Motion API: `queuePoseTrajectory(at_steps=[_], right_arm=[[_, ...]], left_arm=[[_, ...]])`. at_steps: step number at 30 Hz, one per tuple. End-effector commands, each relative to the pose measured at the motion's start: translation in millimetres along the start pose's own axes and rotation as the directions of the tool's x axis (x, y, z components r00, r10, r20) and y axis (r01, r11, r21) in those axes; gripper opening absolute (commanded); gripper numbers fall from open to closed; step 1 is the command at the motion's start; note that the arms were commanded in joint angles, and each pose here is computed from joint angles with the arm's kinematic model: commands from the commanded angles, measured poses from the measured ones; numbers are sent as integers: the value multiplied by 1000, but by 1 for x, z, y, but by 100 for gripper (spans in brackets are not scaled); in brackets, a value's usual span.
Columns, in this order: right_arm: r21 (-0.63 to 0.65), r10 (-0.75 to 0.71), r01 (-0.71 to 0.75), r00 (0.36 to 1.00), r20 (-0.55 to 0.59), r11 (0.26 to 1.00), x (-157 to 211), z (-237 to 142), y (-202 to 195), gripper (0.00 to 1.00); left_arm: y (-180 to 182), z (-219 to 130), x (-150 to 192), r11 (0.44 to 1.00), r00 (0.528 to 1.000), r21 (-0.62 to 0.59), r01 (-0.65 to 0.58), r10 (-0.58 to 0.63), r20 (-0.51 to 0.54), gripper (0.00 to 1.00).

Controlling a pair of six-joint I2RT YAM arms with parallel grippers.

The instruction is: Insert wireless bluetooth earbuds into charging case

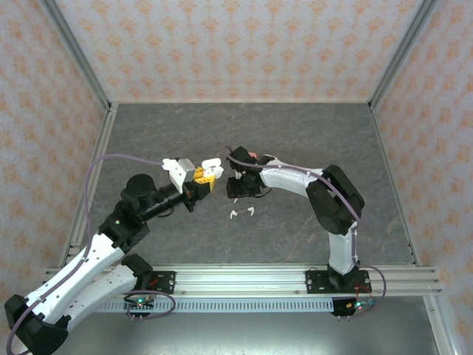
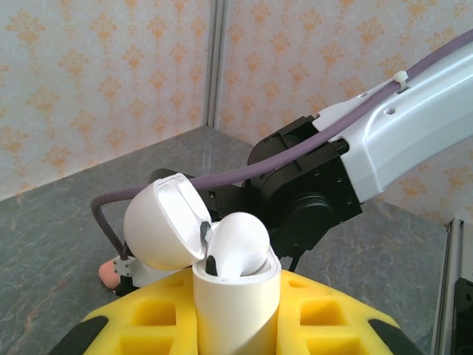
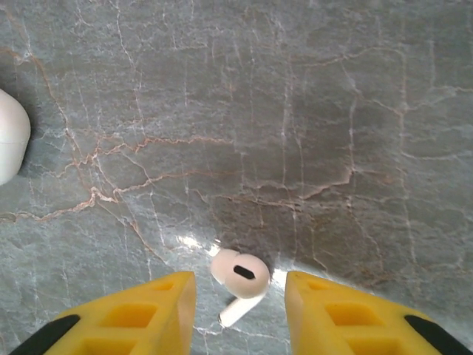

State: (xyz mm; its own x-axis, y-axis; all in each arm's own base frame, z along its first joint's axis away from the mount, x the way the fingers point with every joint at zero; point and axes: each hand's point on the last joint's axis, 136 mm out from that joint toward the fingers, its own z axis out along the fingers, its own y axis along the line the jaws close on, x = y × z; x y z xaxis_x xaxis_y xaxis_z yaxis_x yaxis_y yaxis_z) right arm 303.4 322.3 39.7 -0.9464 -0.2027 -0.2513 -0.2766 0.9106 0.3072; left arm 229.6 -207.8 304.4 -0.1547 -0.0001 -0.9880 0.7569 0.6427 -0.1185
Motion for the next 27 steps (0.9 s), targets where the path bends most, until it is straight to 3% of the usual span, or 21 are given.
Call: queuePoseTrajectory(at_steps=[1, 27], right_arm=[[6, 8, -8, 1000, -22, 1000, -1, 5, 0, 36], [51, 1, 4, 994, -106, 999, 12, 18, -8, 29]], left_arm=[[-2, -2, 1, 1000, 1000, 0, -24, 24, -1, 0], [-1, -3, 3, 1000, 1000, -4, -20, 20, -11, 0]])
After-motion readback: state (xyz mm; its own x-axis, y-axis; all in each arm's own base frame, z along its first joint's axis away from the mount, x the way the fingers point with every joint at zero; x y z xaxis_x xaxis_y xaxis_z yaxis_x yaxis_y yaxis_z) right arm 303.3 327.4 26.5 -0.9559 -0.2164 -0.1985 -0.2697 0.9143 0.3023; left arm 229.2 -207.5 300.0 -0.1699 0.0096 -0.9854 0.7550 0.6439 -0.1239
